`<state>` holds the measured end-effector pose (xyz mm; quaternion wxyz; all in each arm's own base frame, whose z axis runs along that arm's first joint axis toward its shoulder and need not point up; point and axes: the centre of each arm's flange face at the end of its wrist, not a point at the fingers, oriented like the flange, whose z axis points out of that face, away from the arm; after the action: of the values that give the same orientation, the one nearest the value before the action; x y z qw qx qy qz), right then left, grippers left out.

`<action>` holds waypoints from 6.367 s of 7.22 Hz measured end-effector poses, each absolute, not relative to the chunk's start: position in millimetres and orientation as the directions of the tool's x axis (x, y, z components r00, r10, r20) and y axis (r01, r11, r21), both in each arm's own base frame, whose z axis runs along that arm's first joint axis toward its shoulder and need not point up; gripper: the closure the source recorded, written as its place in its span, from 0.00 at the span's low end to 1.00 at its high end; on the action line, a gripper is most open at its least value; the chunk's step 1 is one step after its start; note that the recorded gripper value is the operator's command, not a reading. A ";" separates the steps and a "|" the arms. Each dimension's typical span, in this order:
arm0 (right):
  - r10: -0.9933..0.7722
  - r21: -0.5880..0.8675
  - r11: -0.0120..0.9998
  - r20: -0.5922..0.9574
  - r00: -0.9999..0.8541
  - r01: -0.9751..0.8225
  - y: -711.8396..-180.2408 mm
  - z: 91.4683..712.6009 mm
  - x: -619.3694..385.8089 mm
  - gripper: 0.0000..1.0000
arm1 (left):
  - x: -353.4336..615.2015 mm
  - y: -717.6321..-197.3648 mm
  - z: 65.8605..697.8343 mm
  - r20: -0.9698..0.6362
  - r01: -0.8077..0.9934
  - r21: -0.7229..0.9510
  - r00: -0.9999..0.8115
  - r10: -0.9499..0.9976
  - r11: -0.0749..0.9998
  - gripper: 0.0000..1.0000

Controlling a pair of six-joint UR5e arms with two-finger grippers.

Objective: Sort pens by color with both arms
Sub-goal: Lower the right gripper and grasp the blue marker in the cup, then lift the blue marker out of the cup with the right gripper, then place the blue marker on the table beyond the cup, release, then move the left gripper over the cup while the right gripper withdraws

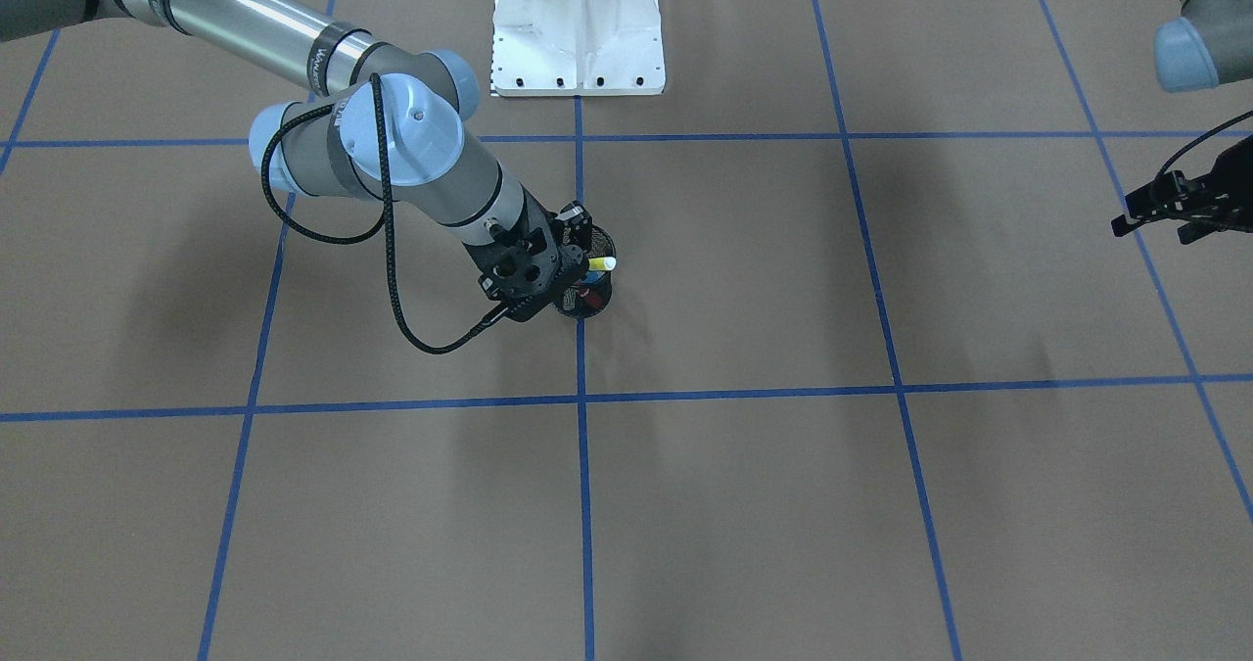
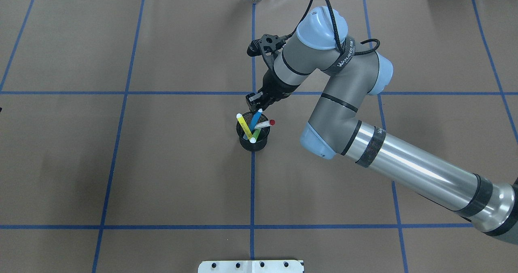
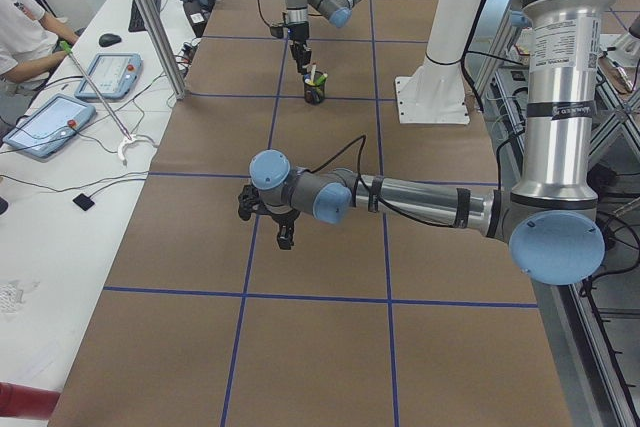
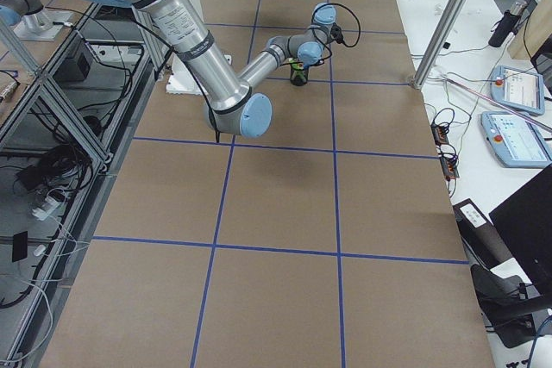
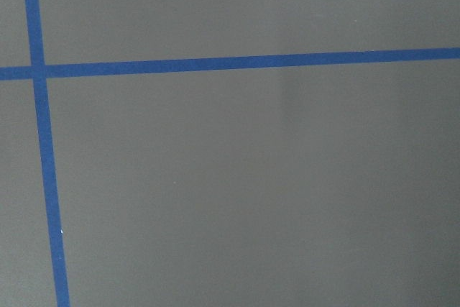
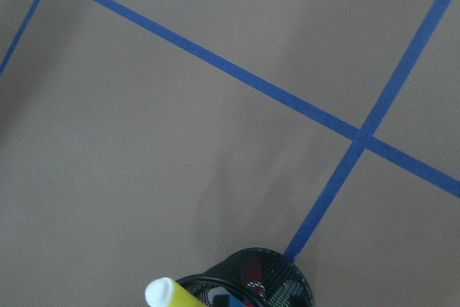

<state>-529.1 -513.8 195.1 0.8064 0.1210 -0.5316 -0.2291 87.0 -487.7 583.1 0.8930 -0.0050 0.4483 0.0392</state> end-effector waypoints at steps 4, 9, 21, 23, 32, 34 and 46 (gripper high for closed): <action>-0.495 0.433 0.867 0.803 0.333 0.245 -512.7 198.7 -529.2 0.79 | 87.2 -487.6 582.1 -0.803 -0.070 0.020 0.593 0.057 0.997 0.01; -0.499 0.439 0.865 0.805 0.323 0.242 -511.4 195.2 -524.0 1.00 | 87.4 -487.6 577.3 -0.807 -0.046 -0.004 0.591 0.024 0.999 0.01; -0.158 0.357 0.844 0.878 0.452 -0.400 -587.5 224.7 -384.7 1.00 | 88.2 -490.4 568.6 -0.810 -0.046 0.023 0.584 0.045 0.999 0.01; -0.061 0.406 0.722 0.844 0.532 -0.561 -596.6 253.5 -412.6 1.00 | 88.6 -492.5 565.2 -0.810 -0.046 0.039 0.583 0.059 0.998 0.01; 0.150 0.477 0.400 0.808 0.569 -0.783 -585.2 284.4 -578.0 1.00 | 82.7 -489.3 542.4 -0.811 -0.033 0.088 0.577 0.091 0.996 0.01; 0.155 0.490 0.415 0.792 0.591 -0.766 -586.8 293.5 -585.6 1.00 | 83.5 -489.5 546.0 -0.811 -0.036 0.083 0.579 0.089 0.996 0.01; -0.016 0.315 0.729 0.895 0.445 -0.607 -535.5 336.1 -340.1 0.02 | 268.0 -541.6 324.6 -0.817 0.238 -0.129 0.524 -0.239 0.963 0.01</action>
<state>-340.1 -535.5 336.1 0.7888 0.3165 -0.4924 0.1874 268.0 -541.6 324.6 0.8730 -0.0006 0.4683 -0.1365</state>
